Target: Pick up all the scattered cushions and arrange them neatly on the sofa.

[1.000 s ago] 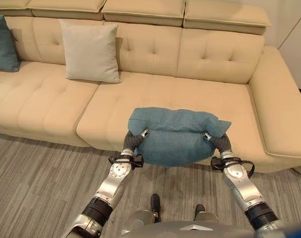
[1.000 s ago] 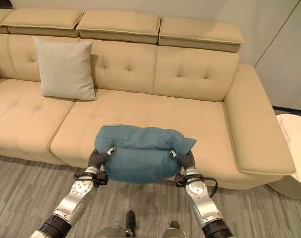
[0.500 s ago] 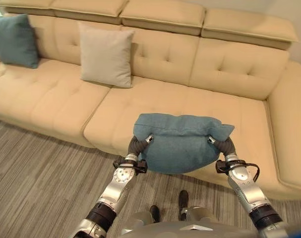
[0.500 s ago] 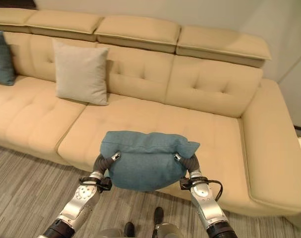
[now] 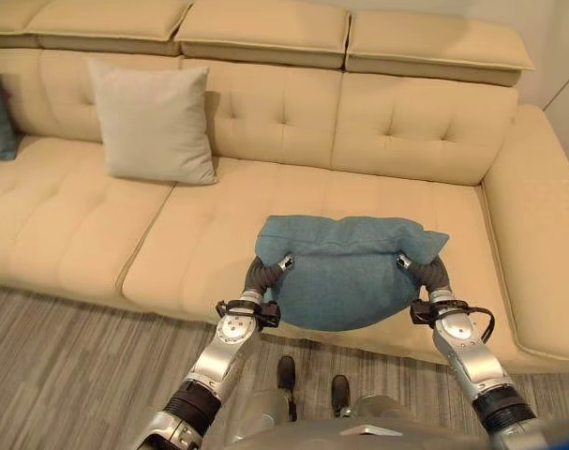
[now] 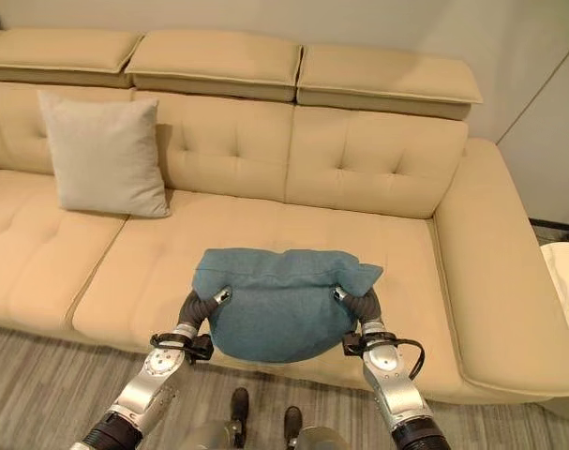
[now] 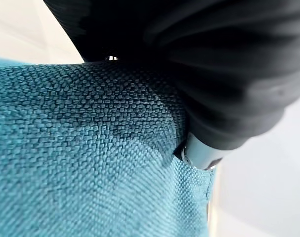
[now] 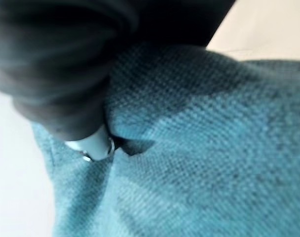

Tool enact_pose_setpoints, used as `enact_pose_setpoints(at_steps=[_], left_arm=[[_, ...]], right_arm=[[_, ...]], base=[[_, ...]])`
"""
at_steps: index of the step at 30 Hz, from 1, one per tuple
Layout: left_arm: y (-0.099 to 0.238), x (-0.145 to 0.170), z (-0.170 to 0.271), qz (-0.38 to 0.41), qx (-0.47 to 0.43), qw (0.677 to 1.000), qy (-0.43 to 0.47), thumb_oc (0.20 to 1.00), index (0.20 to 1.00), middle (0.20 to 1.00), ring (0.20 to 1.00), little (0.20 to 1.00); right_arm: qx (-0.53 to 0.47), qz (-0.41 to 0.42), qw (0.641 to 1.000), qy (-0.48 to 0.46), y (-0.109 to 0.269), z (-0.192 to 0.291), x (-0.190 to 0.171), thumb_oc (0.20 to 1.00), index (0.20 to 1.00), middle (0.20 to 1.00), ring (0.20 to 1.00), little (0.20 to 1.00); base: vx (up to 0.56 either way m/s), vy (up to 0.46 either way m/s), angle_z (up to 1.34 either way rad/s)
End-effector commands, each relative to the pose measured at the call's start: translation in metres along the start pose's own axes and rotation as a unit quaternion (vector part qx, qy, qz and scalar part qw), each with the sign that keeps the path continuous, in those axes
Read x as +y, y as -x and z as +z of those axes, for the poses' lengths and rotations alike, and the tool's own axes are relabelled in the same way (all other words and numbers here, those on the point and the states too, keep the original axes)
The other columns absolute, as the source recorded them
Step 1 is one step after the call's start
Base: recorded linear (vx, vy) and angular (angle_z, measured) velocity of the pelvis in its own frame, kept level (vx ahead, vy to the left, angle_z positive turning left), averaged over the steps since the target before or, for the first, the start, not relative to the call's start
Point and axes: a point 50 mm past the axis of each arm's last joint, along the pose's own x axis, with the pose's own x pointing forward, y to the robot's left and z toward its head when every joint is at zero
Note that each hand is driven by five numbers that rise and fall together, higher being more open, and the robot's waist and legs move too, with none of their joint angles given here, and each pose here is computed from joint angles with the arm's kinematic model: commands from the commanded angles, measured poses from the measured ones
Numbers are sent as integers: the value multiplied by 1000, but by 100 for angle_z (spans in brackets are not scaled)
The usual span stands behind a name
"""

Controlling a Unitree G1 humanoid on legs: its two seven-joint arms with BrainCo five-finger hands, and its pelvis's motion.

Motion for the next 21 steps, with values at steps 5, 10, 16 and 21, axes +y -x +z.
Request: enact_pose_setpoints(at_steps=[5, 10, 16, 21], left_arm=[[4, 12, 39, -13, -107, 994, 6, 200, 200, 200, 200, 200], [3, 9, 38, -15, -106, 994, 12, 200, 200, 200, 200, 200], [1, -5, 35, -35, -100, 994, 33, 200, 200, 200, 200, 200], [-6, -14, 43, -48, -112, 992, 37, 200, 200, 200, 200, 200]], right_arm=[[-119, 42, 991, -37, -10, 46, 15, 200, 200, 200, 200, 200], [-120, 39, 991, -35, -10, 47, 12, 200, 200, 200, 200, 200], [-118, 7, 993, -30, -5, 43, -6, 200, 200, 200, 200, 200], [-129, -11, 991, -21, -7, 49, -16, 200, 200, 200, 200, 200]], base=[[139, 13, -50], [122, -112, -8], [99, -178, 48], [50, -128, 52]])
